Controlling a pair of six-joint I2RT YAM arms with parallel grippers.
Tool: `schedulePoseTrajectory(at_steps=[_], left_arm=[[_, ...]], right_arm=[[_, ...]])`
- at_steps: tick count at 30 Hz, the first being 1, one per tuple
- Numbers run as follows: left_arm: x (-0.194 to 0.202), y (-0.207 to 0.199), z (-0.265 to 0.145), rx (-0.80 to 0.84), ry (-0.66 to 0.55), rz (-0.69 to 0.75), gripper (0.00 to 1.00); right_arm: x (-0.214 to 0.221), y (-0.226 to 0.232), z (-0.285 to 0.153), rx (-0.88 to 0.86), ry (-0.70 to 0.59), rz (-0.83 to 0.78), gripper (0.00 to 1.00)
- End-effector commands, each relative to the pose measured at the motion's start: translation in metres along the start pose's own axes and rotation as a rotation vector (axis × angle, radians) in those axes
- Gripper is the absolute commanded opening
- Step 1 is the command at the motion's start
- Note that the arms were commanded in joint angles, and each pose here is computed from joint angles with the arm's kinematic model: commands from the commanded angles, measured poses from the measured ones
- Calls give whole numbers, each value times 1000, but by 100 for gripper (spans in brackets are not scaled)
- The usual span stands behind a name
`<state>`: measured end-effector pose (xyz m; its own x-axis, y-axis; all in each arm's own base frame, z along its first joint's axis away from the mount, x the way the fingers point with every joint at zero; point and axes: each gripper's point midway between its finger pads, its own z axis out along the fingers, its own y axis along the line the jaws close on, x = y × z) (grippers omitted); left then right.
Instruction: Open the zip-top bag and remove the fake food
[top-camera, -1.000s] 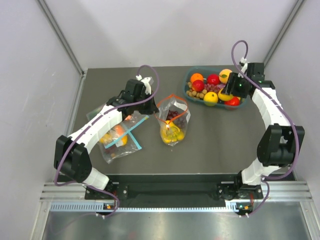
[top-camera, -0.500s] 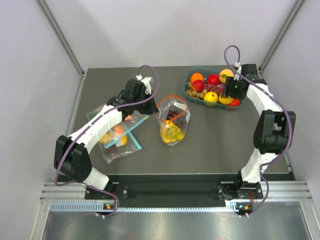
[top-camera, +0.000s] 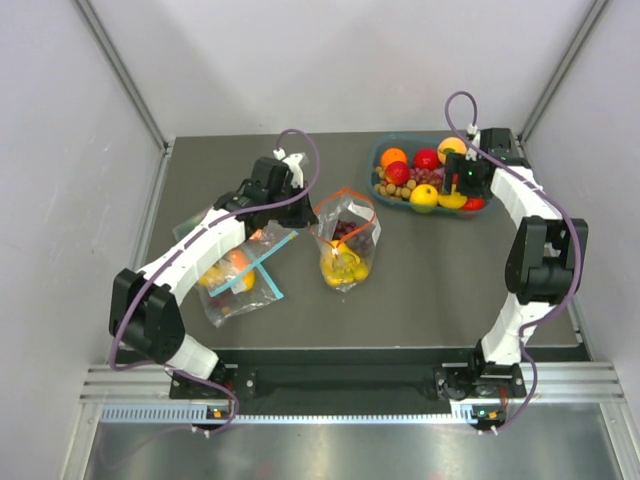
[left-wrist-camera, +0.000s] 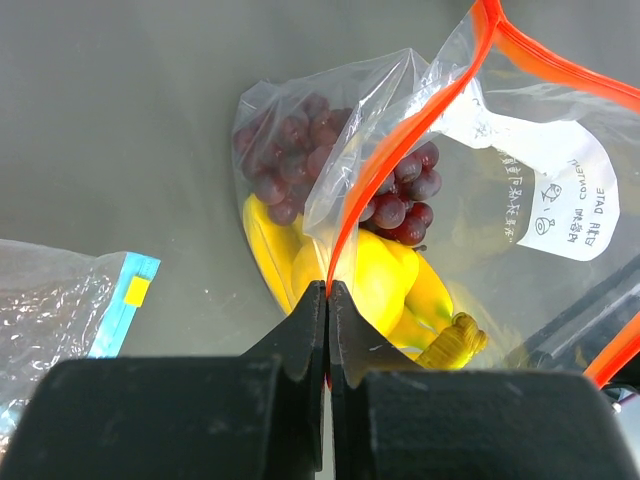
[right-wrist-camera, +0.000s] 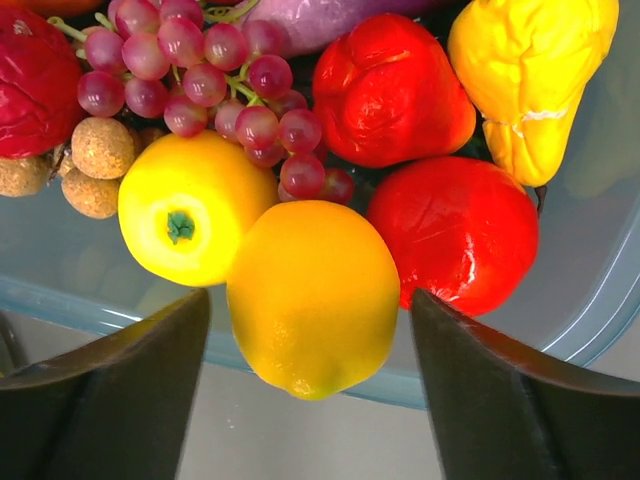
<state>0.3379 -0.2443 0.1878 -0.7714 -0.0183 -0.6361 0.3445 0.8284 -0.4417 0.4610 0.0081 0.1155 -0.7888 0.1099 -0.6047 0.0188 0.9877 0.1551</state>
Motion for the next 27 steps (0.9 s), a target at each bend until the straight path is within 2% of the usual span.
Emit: schedulePoseTrajectory(at_steps=[1,4,14,15,17,20,27], left_arm=[[-19,-9,-2,31,-44,21,0],[-20,-10,-1,37,-46,19,0],[-21,-13,-3,51,-48,18,0],[-21,-14,-3,55,-49,18,0],[-21,-17,-3,66,-46,13,0],[-23,-23,-4,96,-50,1,0],[-27,-31,-7,122,-56,-5,0]], right_arm=[[-41,13,-30,-30,-139,-29,83],[-50,16,-48,-35,-181,-36,88],[-77,16,-124,29,-324,-81,88],[-86,24,-139,38,-355,-105,88],[-81,34,-149,81,-324,-180,88],[-82,86,-170,-17,-331,-250,88],[-53,218,-208,-434,-332,-276,86]])
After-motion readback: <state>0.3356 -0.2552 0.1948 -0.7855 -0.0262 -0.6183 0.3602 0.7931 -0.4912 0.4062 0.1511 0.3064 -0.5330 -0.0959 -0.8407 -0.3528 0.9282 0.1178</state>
